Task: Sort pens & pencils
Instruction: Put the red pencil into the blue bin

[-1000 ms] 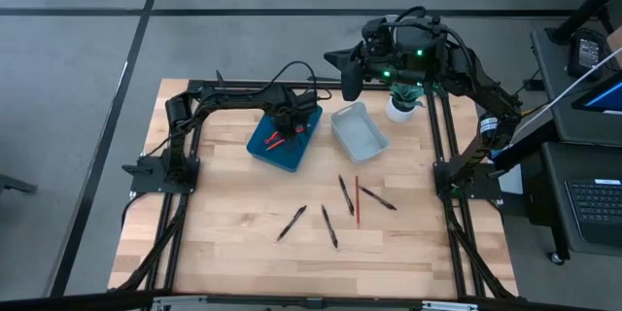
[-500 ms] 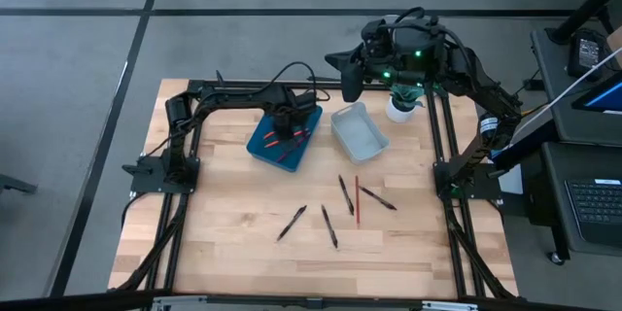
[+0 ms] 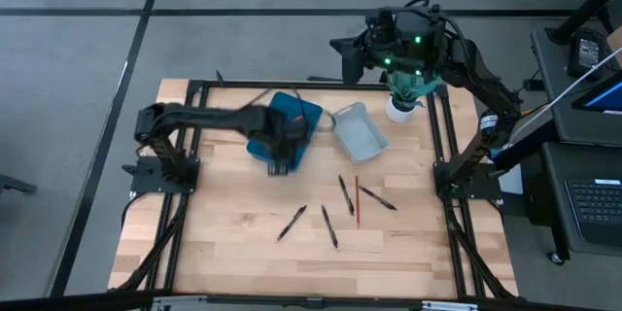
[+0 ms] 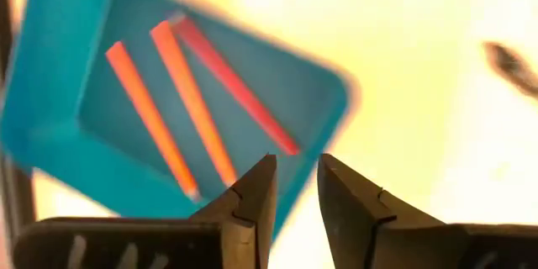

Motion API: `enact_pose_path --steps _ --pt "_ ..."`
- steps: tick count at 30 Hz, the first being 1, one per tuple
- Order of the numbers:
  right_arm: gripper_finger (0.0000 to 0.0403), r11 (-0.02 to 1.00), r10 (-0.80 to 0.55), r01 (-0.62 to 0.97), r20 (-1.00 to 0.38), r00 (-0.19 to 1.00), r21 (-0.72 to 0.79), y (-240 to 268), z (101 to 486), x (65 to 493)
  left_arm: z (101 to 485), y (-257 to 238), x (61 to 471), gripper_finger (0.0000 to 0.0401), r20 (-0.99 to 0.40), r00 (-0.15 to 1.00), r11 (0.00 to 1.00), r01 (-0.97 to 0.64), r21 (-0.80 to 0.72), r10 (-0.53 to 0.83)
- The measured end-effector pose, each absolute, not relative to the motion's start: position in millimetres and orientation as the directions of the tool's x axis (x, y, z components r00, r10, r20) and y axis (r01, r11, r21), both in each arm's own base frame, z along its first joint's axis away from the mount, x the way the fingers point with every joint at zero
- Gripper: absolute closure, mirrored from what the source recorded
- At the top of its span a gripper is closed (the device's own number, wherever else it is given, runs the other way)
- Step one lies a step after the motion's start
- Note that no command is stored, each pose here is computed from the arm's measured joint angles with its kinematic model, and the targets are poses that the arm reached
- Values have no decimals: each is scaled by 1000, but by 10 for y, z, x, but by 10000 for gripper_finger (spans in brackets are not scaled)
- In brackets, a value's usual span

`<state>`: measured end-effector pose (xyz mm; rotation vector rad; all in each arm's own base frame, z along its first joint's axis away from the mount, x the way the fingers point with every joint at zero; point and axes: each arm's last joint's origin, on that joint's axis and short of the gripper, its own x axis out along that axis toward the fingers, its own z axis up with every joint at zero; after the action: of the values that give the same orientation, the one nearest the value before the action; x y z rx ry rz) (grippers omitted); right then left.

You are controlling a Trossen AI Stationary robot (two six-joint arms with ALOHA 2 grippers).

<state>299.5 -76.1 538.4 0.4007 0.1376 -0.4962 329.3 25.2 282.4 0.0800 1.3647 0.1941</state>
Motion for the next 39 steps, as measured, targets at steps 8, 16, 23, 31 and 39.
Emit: enact_pose_path --steps 8,16,23,31,39 --pt "389 791 -423 477 -220 879 383 -918 5389 2956 2595 -666 3500 319 -947 289 906 350 237 136" --pt "389 795 -382 437 -213 899 421 -929 5398 2957 2207 -794 3784 317 -941 308 792 535 295 143" --pt "389 803 -372 412 -178 911 431 -927 5432 2965 2297 -1000 4001 321 -914 378 745 565 356 149" --pt "389 805 -367 401 -165 916 436 -955 5448 2952 2476 -1069 4251 326 -859 504 736 546 400 92" --pt "389 805 -343 358 -121 932 473 -1072 5499 2899 2283 -1119 4434 325 -856 508 711 568 413 92"
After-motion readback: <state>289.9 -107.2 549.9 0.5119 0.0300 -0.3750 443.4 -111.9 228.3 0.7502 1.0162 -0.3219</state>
